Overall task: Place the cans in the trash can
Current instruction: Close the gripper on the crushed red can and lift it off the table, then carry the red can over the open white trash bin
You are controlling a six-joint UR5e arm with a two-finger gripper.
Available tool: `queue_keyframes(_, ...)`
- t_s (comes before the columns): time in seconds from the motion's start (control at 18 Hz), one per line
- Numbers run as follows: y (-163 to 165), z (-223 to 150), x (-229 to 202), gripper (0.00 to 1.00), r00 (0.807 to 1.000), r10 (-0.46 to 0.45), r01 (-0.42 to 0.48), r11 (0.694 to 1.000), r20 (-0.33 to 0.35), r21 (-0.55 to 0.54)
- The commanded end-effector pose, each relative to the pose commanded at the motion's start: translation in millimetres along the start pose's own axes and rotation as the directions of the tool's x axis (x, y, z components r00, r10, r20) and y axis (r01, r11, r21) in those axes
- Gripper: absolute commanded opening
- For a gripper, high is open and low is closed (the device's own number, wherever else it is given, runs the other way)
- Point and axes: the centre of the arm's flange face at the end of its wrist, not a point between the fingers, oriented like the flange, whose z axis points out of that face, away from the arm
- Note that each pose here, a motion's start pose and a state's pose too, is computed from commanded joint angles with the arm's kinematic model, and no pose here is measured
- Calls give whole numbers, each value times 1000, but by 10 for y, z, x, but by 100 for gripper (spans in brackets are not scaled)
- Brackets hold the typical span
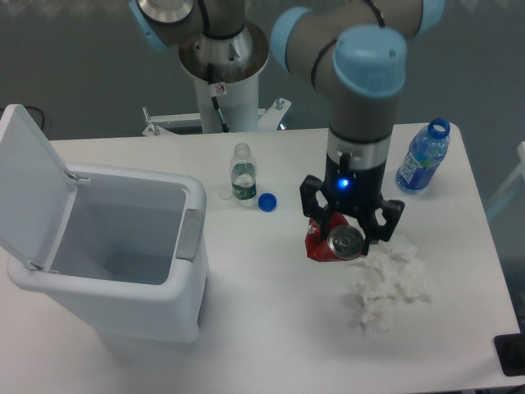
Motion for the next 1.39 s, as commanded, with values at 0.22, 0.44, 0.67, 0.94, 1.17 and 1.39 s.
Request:
queue_keyframes(0.22, -83, -209, 77, 60, 984, -172, 176, 980, -54, 89)
queue_keyframes(0.44, -136, -481, 253, 60, 966, -243, 254, 957, -91, 142)
queue_keyframes(0.67, -161, -925, 477, 60, 943, -310, 330, 921, -124, 207)
queue_keyframes(0.94, -84, -1301, 857, 60, 916, -364, 396, 885, -168, 245)
queue_keyframes(1.17, -107, -1366, 1123, 60, 918, -352, 390, 888, -185, 246)
queue_keyframes(1.39, -197, -1405, 1314, 60, 921, -334, 378, 890, -199, 254)
